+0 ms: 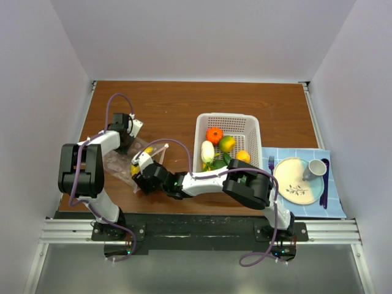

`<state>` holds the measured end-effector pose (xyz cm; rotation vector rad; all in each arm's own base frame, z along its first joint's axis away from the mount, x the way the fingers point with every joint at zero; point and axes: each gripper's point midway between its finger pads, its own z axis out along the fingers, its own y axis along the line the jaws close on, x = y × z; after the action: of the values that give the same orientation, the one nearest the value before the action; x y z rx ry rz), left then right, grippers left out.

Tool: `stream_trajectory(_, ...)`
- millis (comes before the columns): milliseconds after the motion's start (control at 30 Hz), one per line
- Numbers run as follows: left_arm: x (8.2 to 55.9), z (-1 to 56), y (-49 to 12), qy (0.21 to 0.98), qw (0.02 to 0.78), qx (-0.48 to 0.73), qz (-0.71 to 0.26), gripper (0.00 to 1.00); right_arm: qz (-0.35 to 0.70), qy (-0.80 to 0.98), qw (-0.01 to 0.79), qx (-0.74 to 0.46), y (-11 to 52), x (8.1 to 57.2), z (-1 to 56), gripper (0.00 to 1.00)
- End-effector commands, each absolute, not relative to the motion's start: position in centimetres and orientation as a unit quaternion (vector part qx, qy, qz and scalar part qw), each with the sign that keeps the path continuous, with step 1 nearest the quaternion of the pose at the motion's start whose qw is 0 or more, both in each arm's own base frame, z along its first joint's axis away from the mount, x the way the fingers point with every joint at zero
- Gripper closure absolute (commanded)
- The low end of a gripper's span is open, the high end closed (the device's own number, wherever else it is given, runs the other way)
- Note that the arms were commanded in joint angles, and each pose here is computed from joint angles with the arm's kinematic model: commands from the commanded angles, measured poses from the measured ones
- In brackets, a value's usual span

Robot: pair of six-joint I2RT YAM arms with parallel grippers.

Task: Open the zip-top bag and remove the fake food

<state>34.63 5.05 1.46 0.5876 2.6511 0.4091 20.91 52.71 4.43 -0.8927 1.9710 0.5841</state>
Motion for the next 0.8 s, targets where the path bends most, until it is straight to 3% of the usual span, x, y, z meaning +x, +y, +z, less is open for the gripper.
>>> stream_trajectory(0, 31.8, -1.4, 4.1, 0.961, 0.147, 0.208, 0.105, 1.00, 0.262, 0.783, 0.445, -0.346, 54.7, 21.3, 6.6, 0.34)
stream_trajectory(100, 31.8, -1.5, 4.0, 0.962, 0.147, 0.207, 0.102, 1.00, 0.263, 0.788, 0.439, -0.343, 55.4, 21.4, 5.8, 0.32)
stream_trajectory(400, 31.2, -1.3, 3.7, 0.962, 0.146, 0.208, 0.094, 1.00, 0.271, 0.792, 0.436, -0.329, 55.9, 22.1, 5.2, 0.48)
stream_trajectory(500, 31.1, -1.3, 3.8, 0.961, 0.146, 0.212, 0.096, 1.00, 0.279, 0.788, 0.445, -0.323, 55.4, 22.0, 6.2, 0.63)
stream_trajectory(533, 31.0, -1.4, 3.9, 0.961, 0.146, 0.212, 0.098, 1.00, 0.277, 0.788, 0.445, -0.322, 54.9, 21.9, 6.2, 0.77)
stream_trajectory(633, 31.0, -1.8, 4.5, 0.959, 0.144, 0.219, 0.112, 1.00, 0.277, 0.785, 0.460, -0.309, 53.5, 21.8, 8.1, 0.92)
stream_trajectory(767, 31.3, -2.4, 6.0, 0.961, 0.138, 0.207, 0.118, 1.00, 0.259, 0.789, 0.477, -0.287, 51.0, 22.0, 9.6, 0.99)
